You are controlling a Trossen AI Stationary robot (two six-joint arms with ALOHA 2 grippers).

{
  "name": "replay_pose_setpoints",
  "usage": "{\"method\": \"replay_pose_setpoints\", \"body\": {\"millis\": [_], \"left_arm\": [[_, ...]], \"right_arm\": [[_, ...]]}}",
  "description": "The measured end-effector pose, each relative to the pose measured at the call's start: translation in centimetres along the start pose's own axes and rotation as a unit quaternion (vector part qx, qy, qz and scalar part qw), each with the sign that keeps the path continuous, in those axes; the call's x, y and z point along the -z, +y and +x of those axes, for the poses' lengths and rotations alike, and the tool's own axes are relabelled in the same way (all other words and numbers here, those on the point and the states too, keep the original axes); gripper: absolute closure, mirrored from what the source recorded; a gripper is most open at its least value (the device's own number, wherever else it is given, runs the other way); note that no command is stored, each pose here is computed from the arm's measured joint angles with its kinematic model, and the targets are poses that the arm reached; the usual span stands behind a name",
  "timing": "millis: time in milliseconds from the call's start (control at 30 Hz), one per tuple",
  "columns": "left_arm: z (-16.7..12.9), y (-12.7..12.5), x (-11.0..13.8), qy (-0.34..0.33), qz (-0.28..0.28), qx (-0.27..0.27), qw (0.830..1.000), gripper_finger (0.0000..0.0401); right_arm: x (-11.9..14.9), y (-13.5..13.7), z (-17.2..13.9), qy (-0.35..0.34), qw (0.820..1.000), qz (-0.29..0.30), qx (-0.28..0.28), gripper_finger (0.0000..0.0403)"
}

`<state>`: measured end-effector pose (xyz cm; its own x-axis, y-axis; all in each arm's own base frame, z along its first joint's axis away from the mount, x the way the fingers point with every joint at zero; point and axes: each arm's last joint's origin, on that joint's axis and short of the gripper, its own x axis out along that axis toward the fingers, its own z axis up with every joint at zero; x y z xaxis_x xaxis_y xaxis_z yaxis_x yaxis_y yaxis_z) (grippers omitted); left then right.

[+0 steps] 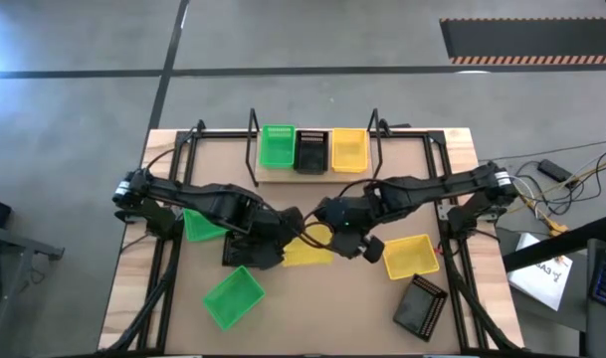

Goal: Stack baskets on shelf by color
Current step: Stack the left yellow basket on top of the yellow basket on the shelf

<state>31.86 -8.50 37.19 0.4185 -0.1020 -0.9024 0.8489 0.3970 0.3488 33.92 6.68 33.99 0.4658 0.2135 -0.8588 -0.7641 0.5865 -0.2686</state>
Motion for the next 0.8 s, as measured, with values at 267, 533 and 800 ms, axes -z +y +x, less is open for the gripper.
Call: {"method": "replay_pose_setpoints", "body": {"millis": [267, 533, 800], "left_arm": [[0.0, 0.8, 0.9, 0.004, -0.016, -0.010, 1.000, 0.0275], [-1.0, 1.0, 2.1, 0.066, -0.054, -0.056, 0.995, 0.0202], [-3.4, 0.5, 3.9, 0.085, -0.307, -0.118, 0.940, 0.0198]], "right_arm": [[0.1, 0.3, 2.1, 0.003, 0.995, 0.082, -0.048, 0.0393], [0.7, 0.5, 3.9, 0.035, 0.981, 0.177, -0.064, 0.0394], [3.5, -0.9, 0.6, 0.101, 0.959, 0.264, 0.039, 0.0394]]}}
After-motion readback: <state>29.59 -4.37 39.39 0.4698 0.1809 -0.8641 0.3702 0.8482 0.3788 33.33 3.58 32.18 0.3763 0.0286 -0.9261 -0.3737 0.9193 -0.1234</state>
